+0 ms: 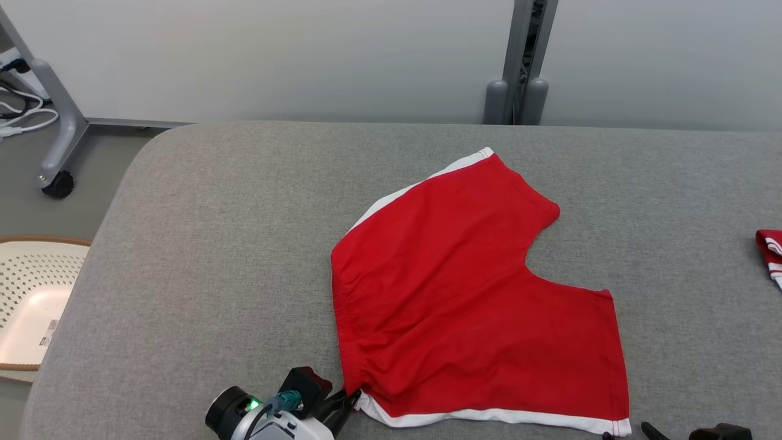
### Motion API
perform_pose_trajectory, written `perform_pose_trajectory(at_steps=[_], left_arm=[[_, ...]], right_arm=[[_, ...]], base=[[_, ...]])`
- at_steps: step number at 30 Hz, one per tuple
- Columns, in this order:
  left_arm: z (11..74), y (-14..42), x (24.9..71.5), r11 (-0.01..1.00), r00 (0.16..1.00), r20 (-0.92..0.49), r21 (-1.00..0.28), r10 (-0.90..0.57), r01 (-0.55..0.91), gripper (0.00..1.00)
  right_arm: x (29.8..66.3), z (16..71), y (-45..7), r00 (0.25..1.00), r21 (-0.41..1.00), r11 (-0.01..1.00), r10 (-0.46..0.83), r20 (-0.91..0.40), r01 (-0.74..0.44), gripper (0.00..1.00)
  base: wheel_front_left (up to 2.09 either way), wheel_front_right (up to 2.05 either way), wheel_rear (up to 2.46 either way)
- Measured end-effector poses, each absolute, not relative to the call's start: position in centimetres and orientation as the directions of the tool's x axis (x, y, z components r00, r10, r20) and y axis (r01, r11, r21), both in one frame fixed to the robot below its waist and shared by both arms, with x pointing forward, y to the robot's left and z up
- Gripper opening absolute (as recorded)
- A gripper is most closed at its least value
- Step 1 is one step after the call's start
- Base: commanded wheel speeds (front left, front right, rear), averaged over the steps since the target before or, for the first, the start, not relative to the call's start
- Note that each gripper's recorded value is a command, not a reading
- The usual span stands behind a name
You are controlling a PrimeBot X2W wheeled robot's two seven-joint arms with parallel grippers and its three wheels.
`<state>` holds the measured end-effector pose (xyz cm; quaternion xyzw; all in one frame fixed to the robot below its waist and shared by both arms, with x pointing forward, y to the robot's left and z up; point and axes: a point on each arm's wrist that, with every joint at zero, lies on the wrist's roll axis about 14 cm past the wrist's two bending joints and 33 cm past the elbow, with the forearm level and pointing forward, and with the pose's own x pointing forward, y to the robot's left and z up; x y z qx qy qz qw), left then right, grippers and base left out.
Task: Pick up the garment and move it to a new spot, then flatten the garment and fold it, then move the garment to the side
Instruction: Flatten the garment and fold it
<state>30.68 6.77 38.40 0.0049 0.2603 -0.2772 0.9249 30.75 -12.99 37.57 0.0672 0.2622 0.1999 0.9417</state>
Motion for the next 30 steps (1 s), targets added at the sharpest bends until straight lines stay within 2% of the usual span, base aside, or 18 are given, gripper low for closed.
perform_pose_trajectory(at_steps=[11, 12, 13, 15, 23, 30], left_arm=[[38.3, 6.9, 31.0, 0.852, 0.714, -0.486, -0.143, -0.504, 0.504, 0.0], [38.3, 6.9, 31.1, 0.852, 0.715, -0.484, -0.142, -0.504, 0.504, 0.0], [38.3, 6.9, 31.1, 0.853, 0.715, -0.485, -0.143, -0.503, 0.503, 0.0], [38.3, 6.9, 31.1, 0.853, 0.716, -0.484, -0.144, -0.503, 0.502, 0.0], [38.4, 7.1, 31.2, 0.857, 0.722, -0.481, -0.14, -0.497, 0.496, 0.0], [38.5, 7.2, 31.1, 0.857, 0.725, -0.479, -0.131, -0.494, 0.498, 0.0]], right_arm=[[31.2, 36.4, -12.8, 0.767, 0.24, 0.915, 0.404, -0.498, -0.325, 1.0], [31.2, 36.3, -12.7, 0.763, 0.245, 0.913, 0.407, -0.503, -0.325, 0.9], [31.2, 36.2, -12.3, 0.752, 0.26, 0.909, 0.416, -0.511, -0.326, 0.39], [31.2, 36.1, -12.0, 0.744, 0.267, 0.904, 0.426, -0.514, -0.333, 0.0], [31.2, 36.1, -11.9, 0.738, 0.273, 0.901, 0.433, -0.518, -0.337, 0.0], [32.1, 37.7, -12.6, 0.772, 0.275, 0.905, 0.422, -0.476, -0.326, 0.0]], base=[[0.0, 0.0, 0.0], [0.0, 0.0, 0.0], [0.0, 0.0, 0.0], [0.0, 0.0, 0.0], [0.0, 0.0, 0.0], [0.0, 0.0, 0.0]])
